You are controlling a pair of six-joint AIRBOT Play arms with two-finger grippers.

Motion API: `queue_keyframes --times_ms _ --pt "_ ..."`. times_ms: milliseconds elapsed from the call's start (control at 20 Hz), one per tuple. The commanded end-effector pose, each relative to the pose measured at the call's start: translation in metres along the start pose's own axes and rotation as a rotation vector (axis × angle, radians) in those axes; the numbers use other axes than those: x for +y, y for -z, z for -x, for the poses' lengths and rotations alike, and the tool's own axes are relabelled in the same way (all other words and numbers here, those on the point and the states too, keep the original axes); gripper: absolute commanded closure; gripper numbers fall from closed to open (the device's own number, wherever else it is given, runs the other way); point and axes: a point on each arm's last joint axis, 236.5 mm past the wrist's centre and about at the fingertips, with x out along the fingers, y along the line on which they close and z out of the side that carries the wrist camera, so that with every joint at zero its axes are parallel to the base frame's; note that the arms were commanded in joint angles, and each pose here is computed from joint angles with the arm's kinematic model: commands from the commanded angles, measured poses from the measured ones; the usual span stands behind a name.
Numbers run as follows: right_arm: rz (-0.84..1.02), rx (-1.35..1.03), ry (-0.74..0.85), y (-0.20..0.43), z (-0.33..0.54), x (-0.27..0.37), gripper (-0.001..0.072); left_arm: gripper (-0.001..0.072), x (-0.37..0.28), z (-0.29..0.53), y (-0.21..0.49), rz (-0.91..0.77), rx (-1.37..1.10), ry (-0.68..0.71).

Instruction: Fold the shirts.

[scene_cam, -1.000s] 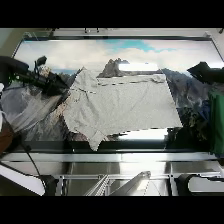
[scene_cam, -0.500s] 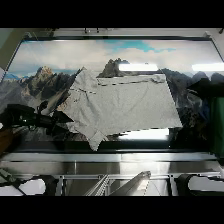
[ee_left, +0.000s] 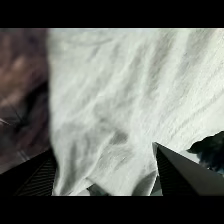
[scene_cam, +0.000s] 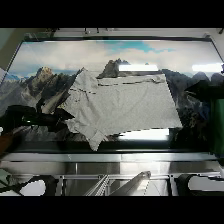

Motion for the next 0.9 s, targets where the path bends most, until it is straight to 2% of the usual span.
queue_keyframes --times_ms 0,50,100,200,250,400,500,600,850 --pt "-0.003 0.003 -0.003 0.001 0.0 0.0 0.0347 0.0015 -0.029 -0.029 0.013 -0.065 0.122 0.02" --pt "-0.003 0.008 -0.005 0.002 0.0 0.0 0.0347 0.0016 -0.033 -0.039 0.02 -0.081 0.181 0.02" --pt "-0.002 0.018 -0.007 0.004 0.0 0.001 0.0347 0.0082 -0.037 -0.047 0.028 -0.093 0.238 0.022" --pt "-0.016 0.044 0.01 0.011 0.001 -0.003 0.0348 0.0584 -0.044 -0.055 0.036 -0.107 0.337 0.034" --pt "-0.037 0.062 0.044 0.015 0.001 -0.011 0.0347 0.069 -0.047 -0.055 0.037 -0.116 0.366 0.044" --pt "-0.126 0.148 0.172 0.044 0.007 -0.051 0.0346 0.069 -0.055 -0.047 0.03 -0.137 0.375 0.065" --pt "-0.209 0.195 0.177 0.07 0.011 -0.069 0.034 0.0689 -0.058 -0.038 0.024 -0.14 0.354 0.077" --pt "-0.29 0.242 0.159 0.098 0.012 -0.081 0.0177 0.0689 -0.059 -0.03 0.018 -0.141 0.33 0.084" --pt "-0.318 0.328 0.117 0.141 0.0 -0.095 0.0185 0.0688 -0.06 -0.018 0.023 -0.171 0.354 0.115"
